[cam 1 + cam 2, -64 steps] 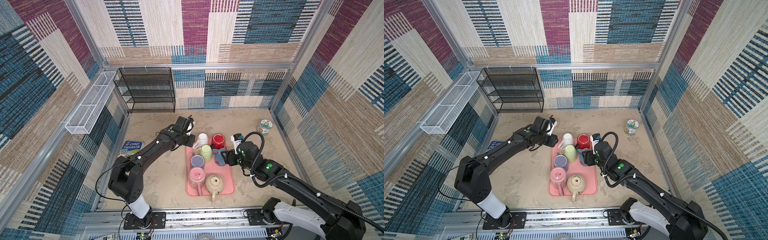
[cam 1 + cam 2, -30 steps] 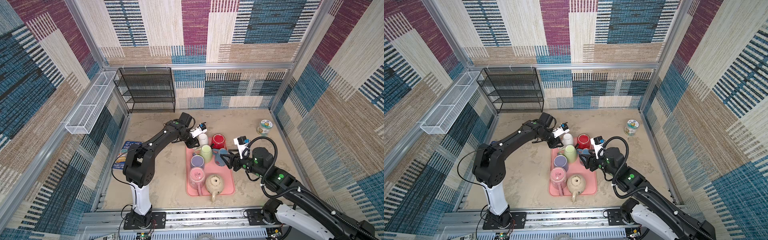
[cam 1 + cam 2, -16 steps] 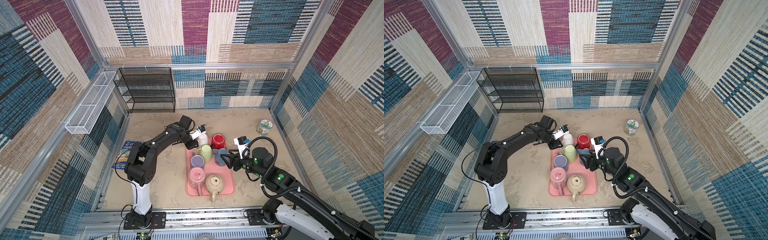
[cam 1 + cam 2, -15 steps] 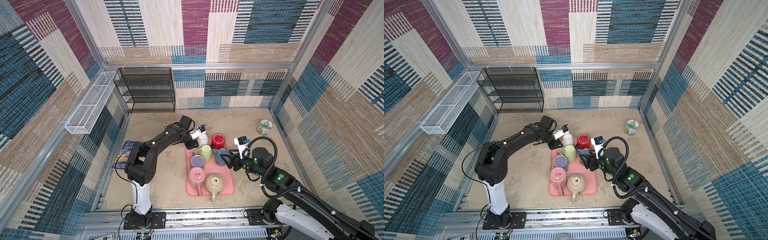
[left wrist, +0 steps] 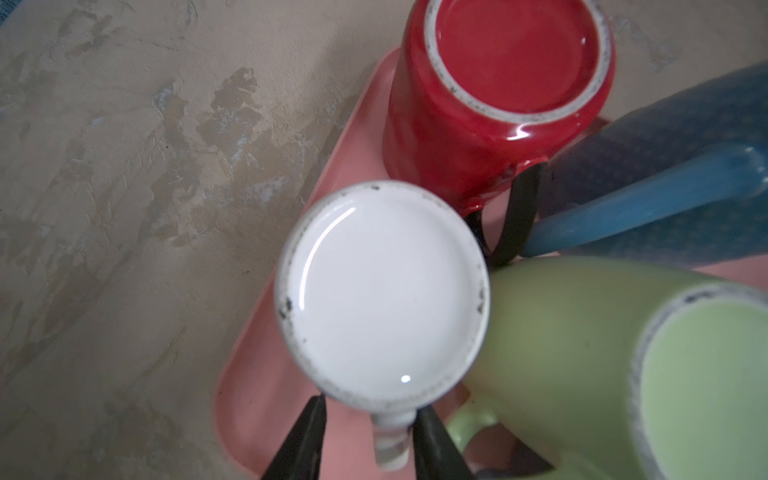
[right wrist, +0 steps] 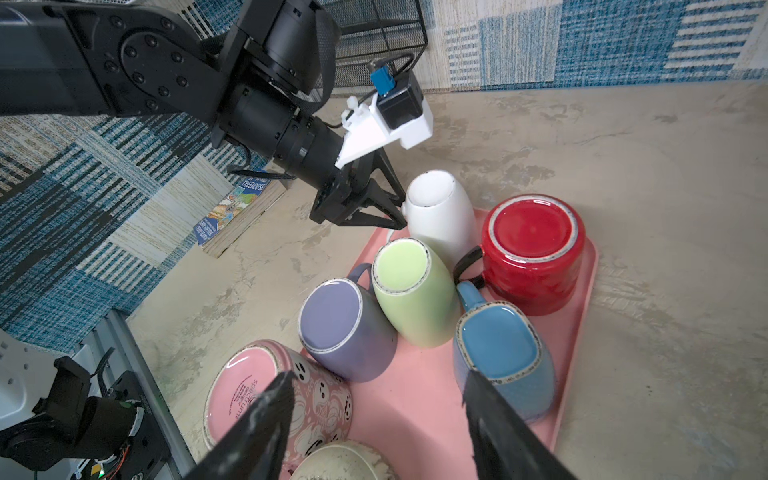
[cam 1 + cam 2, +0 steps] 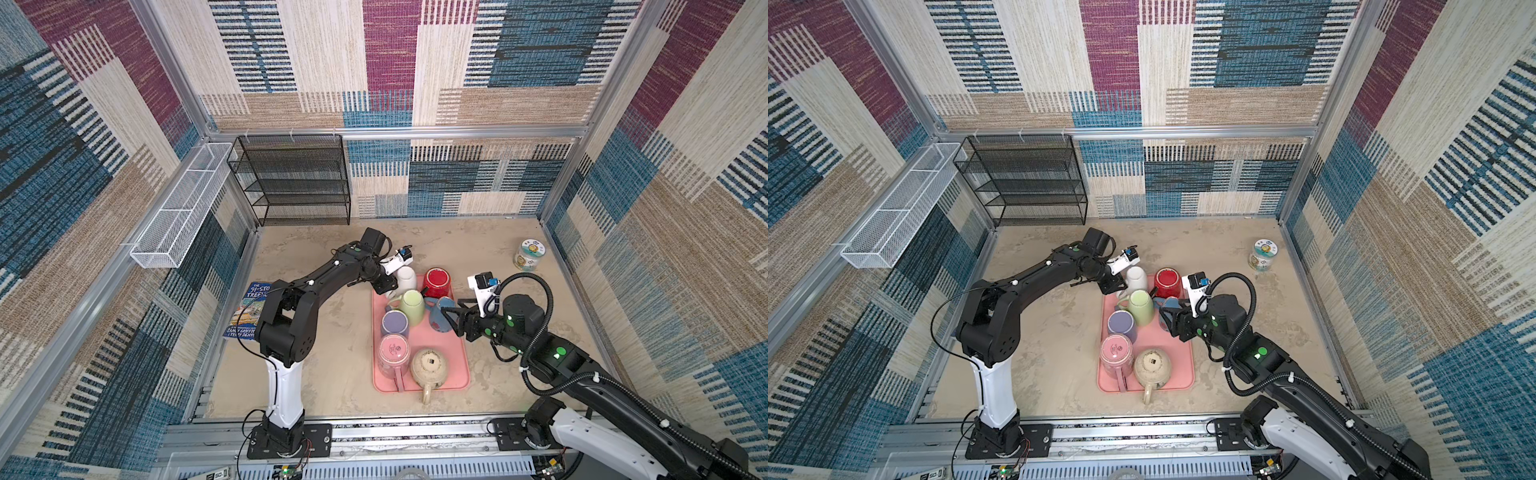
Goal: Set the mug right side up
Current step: 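Lower the left gripper onto the upside-down white mug and close on its base, then lift the white mug off the tray with the left gripper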
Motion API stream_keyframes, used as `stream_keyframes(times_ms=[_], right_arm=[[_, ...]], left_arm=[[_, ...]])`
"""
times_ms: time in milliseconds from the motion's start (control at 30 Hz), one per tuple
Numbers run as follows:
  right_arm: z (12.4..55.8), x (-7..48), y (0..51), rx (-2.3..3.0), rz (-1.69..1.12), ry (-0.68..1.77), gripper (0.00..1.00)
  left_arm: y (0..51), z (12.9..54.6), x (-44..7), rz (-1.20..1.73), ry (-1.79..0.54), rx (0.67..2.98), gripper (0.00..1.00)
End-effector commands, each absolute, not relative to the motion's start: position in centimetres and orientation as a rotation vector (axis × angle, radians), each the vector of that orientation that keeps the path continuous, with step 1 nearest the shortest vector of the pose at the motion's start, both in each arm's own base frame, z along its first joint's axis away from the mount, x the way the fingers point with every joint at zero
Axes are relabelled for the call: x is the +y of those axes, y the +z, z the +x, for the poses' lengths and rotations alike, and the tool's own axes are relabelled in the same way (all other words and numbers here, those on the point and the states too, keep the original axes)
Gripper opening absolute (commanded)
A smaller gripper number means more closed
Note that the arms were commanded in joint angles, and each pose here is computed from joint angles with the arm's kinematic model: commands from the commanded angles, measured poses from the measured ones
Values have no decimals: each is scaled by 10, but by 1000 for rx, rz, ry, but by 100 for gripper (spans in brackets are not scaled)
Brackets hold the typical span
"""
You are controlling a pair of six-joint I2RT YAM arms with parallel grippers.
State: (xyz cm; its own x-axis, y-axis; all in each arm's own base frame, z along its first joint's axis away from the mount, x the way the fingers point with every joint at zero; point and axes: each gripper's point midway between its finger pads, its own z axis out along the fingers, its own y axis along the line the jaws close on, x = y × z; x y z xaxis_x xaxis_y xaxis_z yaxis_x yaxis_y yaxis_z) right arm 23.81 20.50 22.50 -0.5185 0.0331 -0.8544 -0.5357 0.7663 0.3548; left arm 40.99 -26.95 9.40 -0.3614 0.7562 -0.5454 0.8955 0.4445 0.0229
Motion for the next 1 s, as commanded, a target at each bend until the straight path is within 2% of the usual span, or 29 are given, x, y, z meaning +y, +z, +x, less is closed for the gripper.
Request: stream_keyframes(times_ms=[0,633,733,967], right_arm=[[240,206,228,1990,-374,754,67],[240,204,223,2001,-351,749,68],[240,203,223,2003,-347,750,68],[240,203,223,2001,-345,749,68]], left_arm=[[90,408,-269,1401,-390,2223,38],[71,407,-268,1405,-382,2270,30],[70,407,-267,1405,-376,2274,25],[74,406,-267,1405,-380,2264,5]])
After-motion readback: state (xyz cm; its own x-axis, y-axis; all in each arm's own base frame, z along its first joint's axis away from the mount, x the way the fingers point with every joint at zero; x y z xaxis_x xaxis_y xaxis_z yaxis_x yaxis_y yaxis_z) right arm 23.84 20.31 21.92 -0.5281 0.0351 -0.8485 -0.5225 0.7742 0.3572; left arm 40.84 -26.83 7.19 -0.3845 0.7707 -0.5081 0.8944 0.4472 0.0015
